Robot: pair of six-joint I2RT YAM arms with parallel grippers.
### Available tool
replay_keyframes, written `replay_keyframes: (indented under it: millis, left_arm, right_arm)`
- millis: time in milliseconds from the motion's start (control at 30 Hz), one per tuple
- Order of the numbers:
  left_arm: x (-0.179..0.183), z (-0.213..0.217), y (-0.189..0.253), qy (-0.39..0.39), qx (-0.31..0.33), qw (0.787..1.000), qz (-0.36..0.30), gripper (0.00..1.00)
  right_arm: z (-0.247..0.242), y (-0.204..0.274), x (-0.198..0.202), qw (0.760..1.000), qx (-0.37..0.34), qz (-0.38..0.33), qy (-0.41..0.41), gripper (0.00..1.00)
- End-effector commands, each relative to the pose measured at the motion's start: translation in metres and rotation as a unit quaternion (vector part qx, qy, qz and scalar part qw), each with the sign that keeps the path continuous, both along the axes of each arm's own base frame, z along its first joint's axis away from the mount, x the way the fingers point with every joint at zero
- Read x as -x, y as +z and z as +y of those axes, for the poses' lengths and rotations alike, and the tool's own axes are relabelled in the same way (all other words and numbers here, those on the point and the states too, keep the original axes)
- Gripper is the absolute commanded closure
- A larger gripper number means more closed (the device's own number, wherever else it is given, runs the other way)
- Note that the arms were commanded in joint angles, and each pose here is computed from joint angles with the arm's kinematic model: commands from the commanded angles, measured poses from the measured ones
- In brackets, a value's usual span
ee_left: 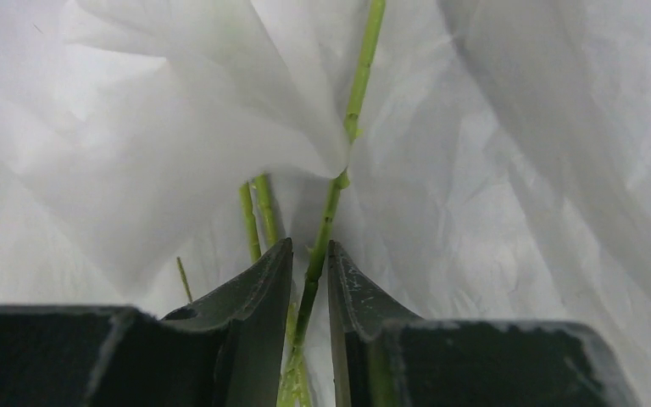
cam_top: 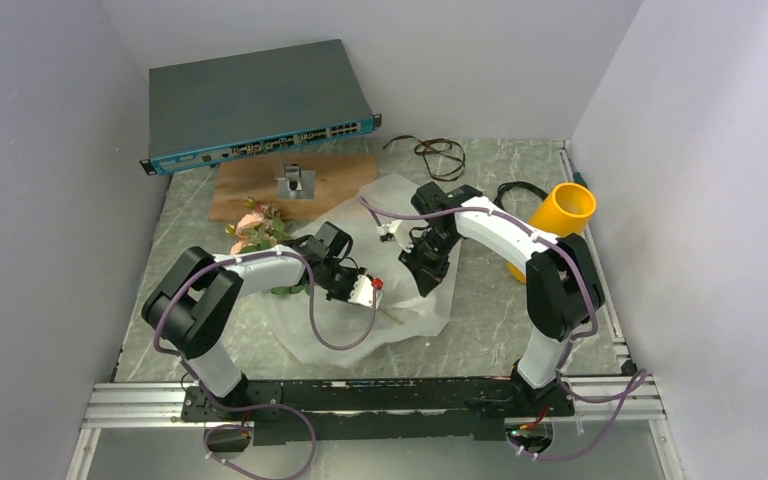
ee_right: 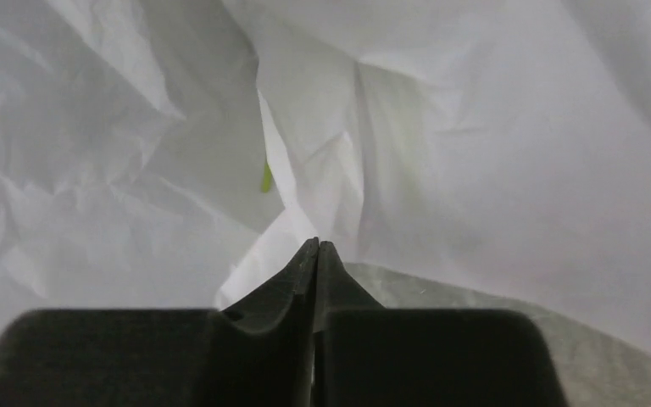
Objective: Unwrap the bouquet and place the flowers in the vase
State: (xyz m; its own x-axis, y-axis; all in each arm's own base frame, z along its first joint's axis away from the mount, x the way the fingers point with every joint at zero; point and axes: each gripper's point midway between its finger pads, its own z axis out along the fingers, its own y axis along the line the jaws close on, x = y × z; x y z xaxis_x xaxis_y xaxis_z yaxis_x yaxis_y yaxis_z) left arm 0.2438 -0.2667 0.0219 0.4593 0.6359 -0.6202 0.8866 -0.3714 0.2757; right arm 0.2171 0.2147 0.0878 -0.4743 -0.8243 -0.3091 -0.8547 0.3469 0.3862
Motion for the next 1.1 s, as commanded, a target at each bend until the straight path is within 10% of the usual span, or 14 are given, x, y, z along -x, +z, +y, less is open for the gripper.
replay_keyframes:
  millis: [0, 233, 533, 700, 1067]
  left_arm:
    - [-0.004, 0.011, -0.014, 0.032, -0.021, 0.999, 0.018, 0.71]
    - [-0.012, 0.013, -0.011, 0.052, -0.017, 0.998, 0.018, 0.64]
    - [-0.028, 0.000, 0.022, 0.093, 0.033, 0.995, 0.009, 0.43]
    - [-0.040, -0.021, 0.065, 0.106, 0.109, 0.988, -0.014, 0.34]
    - [-0.037, -0.101, 0.111, 0.095, 0.206, 0.973, 0.039, 0.35]
  right_arm:
    - [-0.010, 0.018, 0.011, 1.000, -0.011, 0.006, 0.023, 1.00]
    - [-0.026, 0.049, -0.022, 0.998, -0.026, -0.064, -0.006, 1.00]
    - [-0.073, 0.053, 0.060, 0.998, -0.011, -0.027, 0.049, 0.99]
    - [-0.092, 0.064, 0.056, 0.998, 0.003, -0.070, 0.001, 0.22]
    - [-0.065, 0.186, -0.042, 0.945, -0.127, -0.253, -0.163, 0.02]
